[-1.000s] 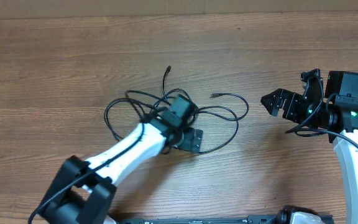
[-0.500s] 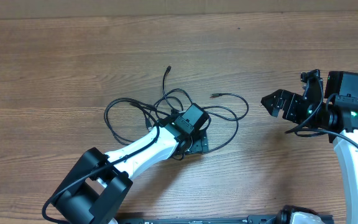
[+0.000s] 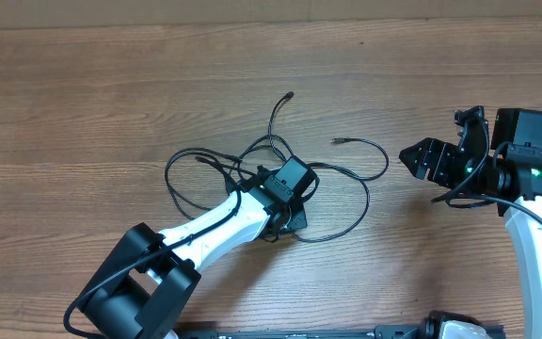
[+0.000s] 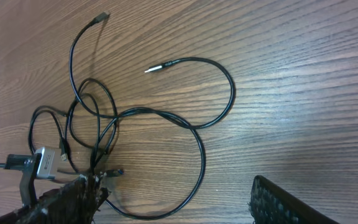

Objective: Untangle cables
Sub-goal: 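Close the left gripper on one black cable strand and lift it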

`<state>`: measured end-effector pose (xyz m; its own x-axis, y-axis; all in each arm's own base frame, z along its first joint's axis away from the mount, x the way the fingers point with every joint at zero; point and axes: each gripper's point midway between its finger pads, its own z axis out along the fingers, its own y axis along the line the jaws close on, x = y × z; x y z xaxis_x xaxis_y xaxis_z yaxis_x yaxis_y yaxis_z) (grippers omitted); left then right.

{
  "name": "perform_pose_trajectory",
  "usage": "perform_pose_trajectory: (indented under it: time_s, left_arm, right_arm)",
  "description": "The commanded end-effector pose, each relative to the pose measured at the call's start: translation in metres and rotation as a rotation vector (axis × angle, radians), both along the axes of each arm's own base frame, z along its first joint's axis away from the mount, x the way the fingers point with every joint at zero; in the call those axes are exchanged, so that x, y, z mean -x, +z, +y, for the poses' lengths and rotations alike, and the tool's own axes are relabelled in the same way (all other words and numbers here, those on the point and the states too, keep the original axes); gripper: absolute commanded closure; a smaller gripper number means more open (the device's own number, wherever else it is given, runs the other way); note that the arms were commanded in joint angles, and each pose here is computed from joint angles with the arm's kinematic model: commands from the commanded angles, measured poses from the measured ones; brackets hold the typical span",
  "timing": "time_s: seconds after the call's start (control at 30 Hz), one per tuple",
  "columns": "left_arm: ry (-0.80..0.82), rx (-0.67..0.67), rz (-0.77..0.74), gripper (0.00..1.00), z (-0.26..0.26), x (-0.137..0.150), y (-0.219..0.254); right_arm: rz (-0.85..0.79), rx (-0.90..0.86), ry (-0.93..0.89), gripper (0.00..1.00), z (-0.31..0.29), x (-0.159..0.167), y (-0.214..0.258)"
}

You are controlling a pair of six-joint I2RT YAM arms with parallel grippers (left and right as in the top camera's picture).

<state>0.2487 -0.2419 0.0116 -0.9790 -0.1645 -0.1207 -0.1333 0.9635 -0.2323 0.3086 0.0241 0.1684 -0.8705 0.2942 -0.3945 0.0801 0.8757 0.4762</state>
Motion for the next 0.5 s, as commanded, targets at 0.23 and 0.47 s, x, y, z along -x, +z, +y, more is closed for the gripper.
perform_pose_trajectory:
  time_s: [0.23, 0.47]
  left_arm:
    - [-0.254, -0.128, -0.166, 0.96, 0.020, -0.026, 0.131]
    - [-0.280, -0.245, -0.418, 0.96, 0.051, -0.044, 0.270]
  right_arm:
    - [-0.012, 0.033, -0.019, 0.15, -0.007, -0.004, 0.005]
    - [-0.009, 0.032, -0.019, 0.15, -0.007, -0.003, 0.004]
